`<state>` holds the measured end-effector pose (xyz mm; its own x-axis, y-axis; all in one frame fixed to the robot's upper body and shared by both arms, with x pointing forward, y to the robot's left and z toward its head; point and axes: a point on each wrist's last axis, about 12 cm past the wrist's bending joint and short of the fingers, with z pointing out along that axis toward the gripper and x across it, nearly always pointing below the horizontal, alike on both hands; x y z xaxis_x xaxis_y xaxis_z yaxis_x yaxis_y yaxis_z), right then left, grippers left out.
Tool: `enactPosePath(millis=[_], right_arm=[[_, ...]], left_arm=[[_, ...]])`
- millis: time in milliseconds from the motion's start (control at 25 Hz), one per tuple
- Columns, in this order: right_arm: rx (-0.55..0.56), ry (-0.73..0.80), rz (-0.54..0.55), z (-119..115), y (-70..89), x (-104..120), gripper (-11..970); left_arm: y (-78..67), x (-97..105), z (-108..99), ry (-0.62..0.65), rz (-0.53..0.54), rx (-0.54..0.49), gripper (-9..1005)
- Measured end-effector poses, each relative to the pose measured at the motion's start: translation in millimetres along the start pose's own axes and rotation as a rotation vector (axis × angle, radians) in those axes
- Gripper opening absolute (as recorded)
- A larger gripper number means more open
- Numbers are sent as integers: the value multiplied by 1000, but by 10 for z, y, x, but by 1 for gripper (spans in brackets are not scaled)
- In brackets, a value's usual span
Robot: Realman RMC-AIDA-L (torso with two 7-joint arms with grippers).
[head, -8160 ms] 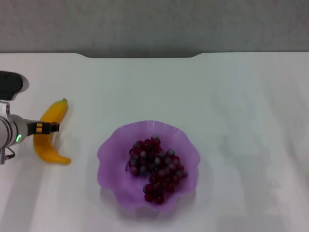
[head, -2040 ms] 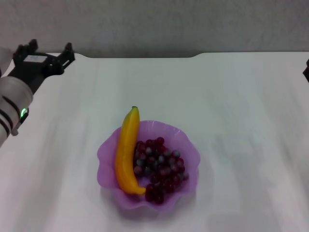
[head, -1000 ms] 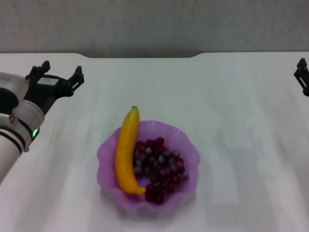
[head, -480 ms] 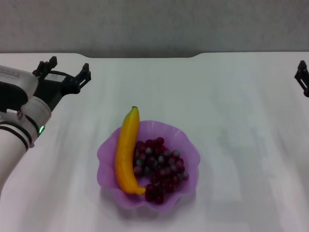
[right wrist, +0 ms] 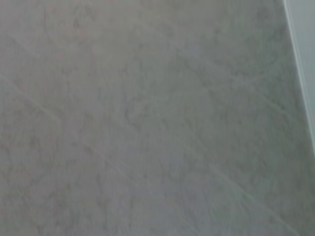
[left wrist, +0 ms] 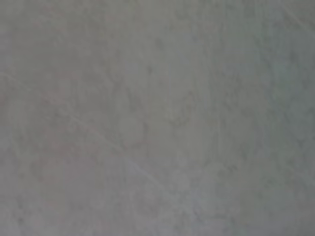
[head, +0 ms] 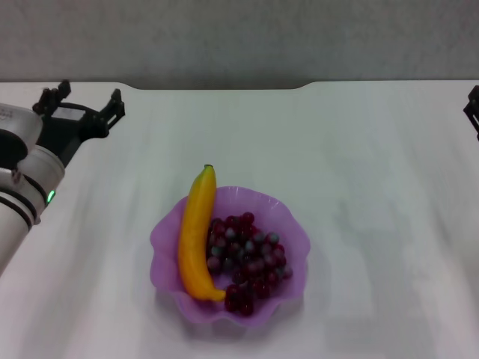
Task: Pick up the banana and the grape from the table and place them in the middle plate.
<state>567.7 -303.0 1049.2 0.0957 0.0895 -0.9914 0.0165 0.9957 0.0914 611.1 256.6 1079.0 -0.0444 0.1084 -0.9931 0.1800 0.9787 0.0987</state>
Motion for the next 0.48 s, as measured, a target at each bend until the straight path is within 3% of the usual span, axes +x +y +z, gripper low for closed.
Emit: enactPosePath(millis=[480], right_arm=[[10, -76, -7, -24, -58, -88, 892]], left_arm=[[20, -60, 5, -40, -8, -11, 892]])
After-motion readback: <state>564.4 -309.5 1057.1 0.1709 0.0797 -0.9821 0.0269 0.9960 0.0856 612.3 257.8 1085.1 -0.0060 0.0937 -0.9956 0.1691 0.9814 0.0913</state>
